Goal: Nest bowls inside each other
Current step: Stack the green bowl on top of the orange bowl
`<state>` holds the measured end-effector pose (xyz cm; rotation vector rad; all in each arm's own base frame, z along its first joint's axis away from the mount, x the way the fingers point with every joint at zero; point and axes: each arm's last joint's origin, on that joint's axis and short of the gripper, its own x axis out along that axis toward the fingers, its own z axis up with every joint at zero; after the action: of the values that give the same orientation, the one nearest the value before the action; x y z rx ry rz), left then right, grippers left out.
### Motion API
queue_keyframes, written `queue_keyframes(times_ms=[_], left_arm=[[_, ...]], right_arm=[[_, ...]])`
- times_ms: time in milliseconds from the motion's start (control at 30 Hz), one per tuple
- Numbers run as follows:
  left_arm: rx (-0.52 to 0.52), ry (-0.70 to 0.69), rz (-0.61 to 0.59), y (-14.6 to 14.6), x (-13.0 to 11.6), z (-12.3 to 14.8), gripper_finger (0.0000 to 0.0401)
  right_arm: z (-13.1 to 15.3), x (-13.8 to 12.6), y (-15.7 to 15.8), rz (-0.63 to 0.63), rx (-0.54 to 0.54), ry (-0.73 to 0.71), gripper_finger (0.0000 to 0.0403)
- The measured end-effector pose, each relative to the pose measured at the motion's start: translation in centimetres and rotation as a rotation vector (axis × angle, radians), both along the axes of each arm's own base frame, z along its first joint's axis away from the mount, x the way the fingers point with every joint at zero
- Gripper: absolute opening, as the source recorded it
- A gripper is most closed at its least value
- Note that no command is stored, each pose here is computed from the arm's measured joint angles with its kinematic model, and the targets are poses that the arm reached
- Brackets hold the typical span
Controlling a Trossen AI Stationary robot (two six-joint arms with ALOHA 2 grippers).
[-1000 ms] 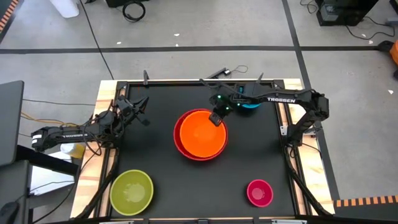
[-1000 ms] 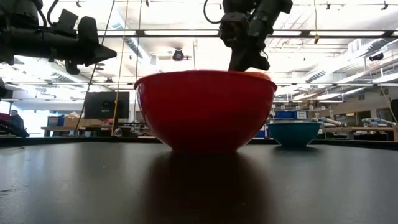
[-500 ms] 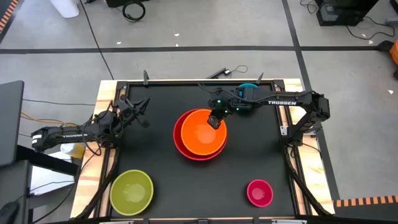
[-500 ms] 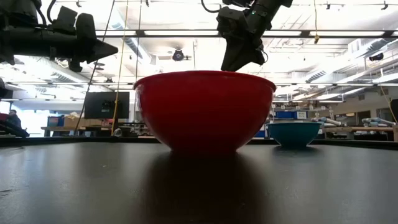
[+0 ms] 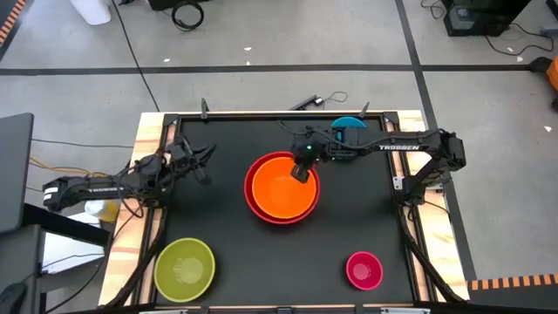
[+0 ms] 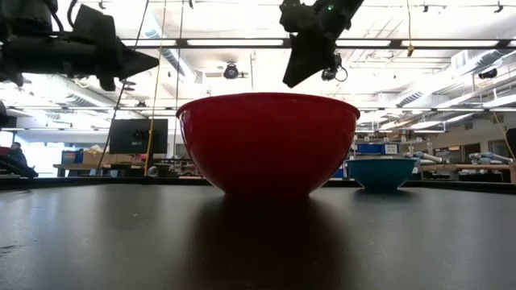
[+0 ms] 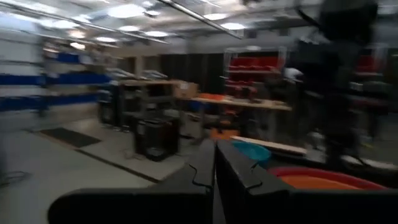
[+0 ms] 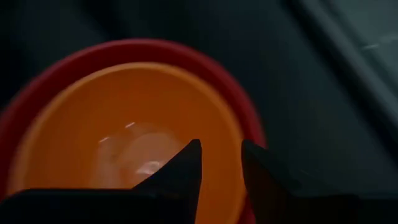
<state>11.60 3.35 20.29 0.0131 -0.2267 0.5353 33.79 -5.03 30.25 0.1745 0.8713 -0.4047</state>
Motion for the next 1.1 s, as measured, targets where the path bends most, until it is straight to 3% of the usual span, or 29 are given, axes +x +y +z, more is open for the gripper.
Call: queue_keyframes(times_ms=[100, 300, 567, 667, 900, 1100], left_arm=[[-0.08, -0.011, -0.045, 0.0, 0.4, -0.4, 0.0019], [-0.193, 0.026, -0.086, 0.0, 1.2, -1.3, 0.0046], [-0.25, 0.03, -0.48, -2.9, 3.4, 1.2, 0.0122], [-0.254, 0.065, -0.574, -4.4, 4.1, 1.5, 0.0133], [-0.343, 0.168, -0.728, -9.1, 5.2, 1.1, 0.0134], [-0.258, 0.352, -0.729, -14.4, 6.4, 2.7, 0.0134]], right_arm=[[-0.5, 0.2, 0.3, -0.063, -0.119, -0.007, 0.0122], [-2.5, 1.2, 3.5, 0.019, -0.21, -0.099, 0.0121], [-0.8, 1.8, 9.1, 0.125, -0.414, -0.253, 0.0121], [-0.4, 1.5, 10.6, 0.12, -0.37, -0.302, 0.0121], [-2.2, 1.1, 13.4, 0.187, -0.075, -0.423, 0.0122], [-3.3, 0.1, 16.7, 0.204, -0.008, -0.522, 0.0122]])
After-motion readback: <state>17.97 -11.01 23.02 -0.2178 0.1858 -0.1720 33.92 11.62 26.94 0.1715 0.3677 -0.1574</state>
